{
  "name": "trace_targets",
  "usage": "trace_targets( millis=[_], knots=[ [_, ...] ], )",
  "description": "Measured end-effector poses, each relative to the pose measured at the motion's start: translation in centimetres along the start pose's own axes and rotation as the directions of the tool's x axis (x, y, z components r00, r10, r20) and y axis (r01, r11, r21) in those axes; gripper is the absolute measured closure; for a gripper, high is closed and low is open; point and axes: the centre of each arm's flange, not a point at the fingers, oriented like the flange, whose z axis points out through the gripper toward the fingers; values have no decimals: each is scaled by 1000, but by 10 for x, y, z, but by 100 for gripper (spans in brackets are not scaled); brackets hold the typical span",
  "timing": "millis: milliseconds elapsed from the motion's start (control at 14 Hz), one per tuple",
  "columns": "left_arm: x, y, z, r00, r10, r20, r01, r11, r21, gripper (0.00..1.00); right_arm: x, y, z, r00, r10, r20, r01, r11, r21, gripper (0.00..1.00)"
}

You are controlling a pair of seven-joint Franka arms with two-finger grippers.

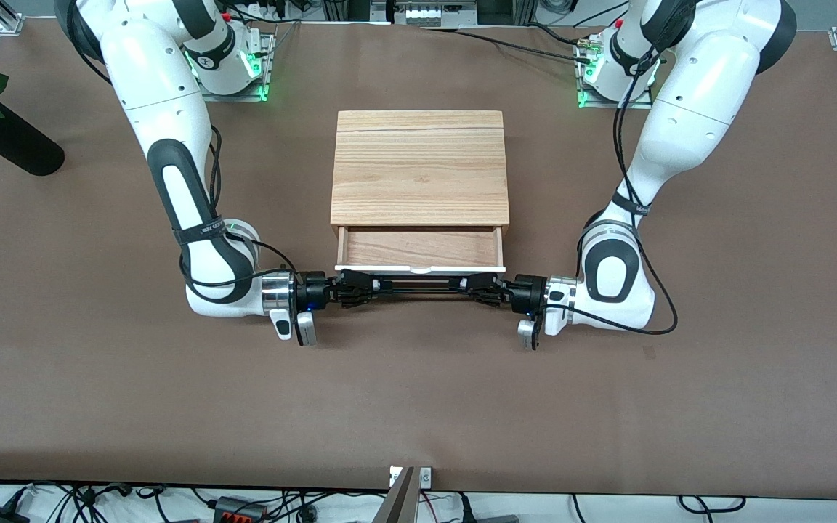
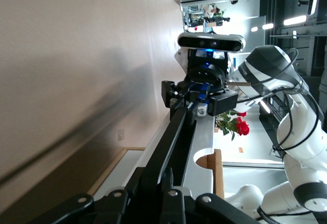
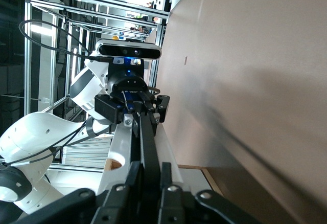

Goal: Pull top drawer with both arms simultaneously
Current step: 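Pull the handle outward with both grippers to slide the drawer open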

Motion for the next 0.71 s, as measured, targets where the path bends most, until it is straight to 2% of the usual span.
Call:
trace_targets(
  millis=[286, 500, 571, 714],
  knots=[
    [1, -2, -2, 1000, -13, -3, 13, 1000, 2, 79, 5, -3, -14, 1000, 19, -6, -19, 1000, 22, 33],
    [2, -11, -10, 1000, -9, -20, 10, 1000, 23, 51, 6, -3, -18, 1000, 28, -10, -28, 999, 24, 3],
    [6, -12, -16, 999, -4, -37, 5, 999, 37, 40, 7, -4, -19, 1000, 27, -10, -27, 999, 26, 0],
    [16, -10, -31, 997, 11, -72, -7, 998, 59, 20, 10, -10, -23, 999, 46, -10, -46, 999, 23, 0]
  ],
)
